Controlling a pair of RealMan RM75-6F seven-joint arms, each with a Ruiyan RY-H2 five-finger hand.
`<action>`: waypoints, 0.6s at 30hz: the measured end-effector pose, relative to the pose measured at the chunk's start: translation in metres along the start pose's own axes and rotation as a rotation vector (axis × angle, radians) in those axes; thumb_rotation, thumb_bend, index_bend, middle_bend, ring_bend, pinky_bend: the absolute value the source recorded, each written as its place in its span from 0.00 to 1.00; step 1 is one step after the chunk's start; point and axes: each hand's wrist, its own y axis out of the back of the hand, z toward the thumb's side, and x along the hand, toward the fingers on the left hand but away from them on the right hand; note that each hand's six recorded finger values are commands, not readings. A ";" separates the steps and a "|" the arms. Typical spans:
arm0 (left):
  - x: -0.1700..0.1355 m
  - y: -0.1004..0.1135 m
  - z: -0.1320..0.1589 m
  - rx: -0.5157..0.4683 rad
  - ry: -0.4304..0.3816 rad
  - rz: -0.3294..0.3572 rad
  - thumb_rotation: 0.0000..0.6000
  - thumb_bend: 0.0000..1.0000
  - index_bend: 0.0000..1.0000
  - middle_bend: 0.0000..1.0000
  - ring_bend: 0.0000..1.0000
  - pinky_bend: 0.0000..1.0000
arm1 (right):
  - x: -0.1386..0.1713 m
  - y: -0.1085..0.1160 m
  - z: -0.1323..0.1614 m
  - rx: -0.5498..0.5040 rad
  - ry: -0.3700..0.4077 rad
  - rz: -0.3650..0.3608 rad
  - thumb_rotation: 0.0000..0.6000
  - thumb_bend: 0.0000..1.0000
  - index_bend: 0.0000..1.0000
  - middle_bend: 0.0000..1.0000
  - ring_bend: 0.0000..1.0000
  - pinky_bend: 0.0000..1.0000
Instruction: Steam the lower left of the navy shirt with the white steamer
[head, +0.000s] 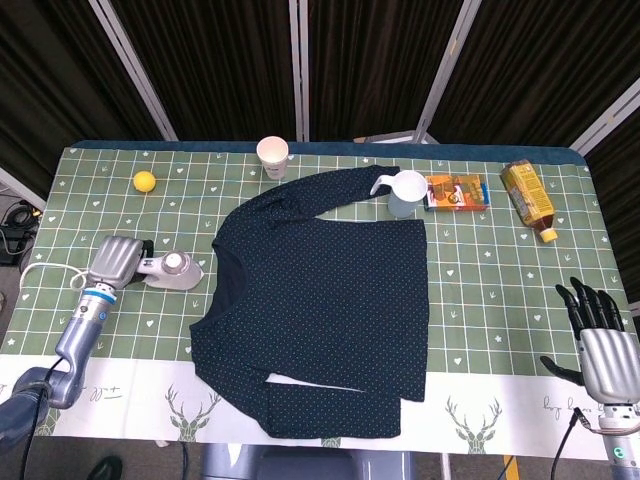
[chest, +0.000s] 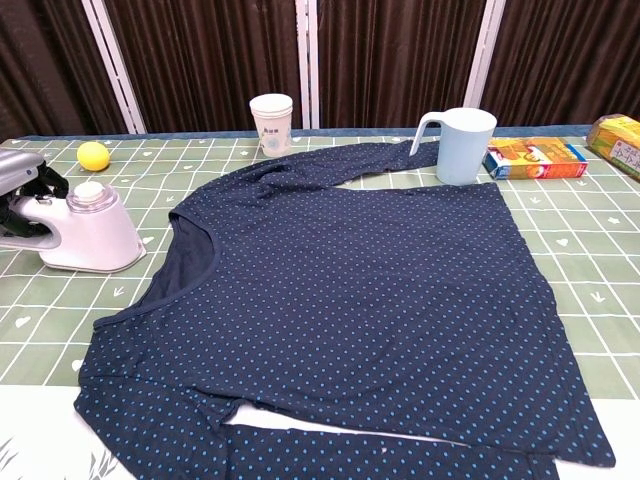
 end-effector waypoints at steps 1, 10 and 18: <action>-0.001 0.001 0.000 -0.008 -0.005 0.004 1.00 0.76 0.98 0.86 0.78 0.97 | 0.000 0.000 0.000 0.001 0.000 0.000 1.00 0.00 0.00 0.00 0.00 0.00; -0.010 0.020 0.012 -0.096 -0.106 0.073 1.00 0.80 0.98 0.96 0.88 1.00 | 0.000 -0.001 0.001 0.005 0.002 0.002 1.00 0.00 0.00 0.00 0.00 0.00; -0.015 0.043 0.041 -0.177 -0.230 0.112 1.00 0.79 0.98 0.96 0.88 1.00 | 0.000 -0.001 0.002 0.006 0.001 0.002 1.00 0.00 0.00 0.00 0.00 0.00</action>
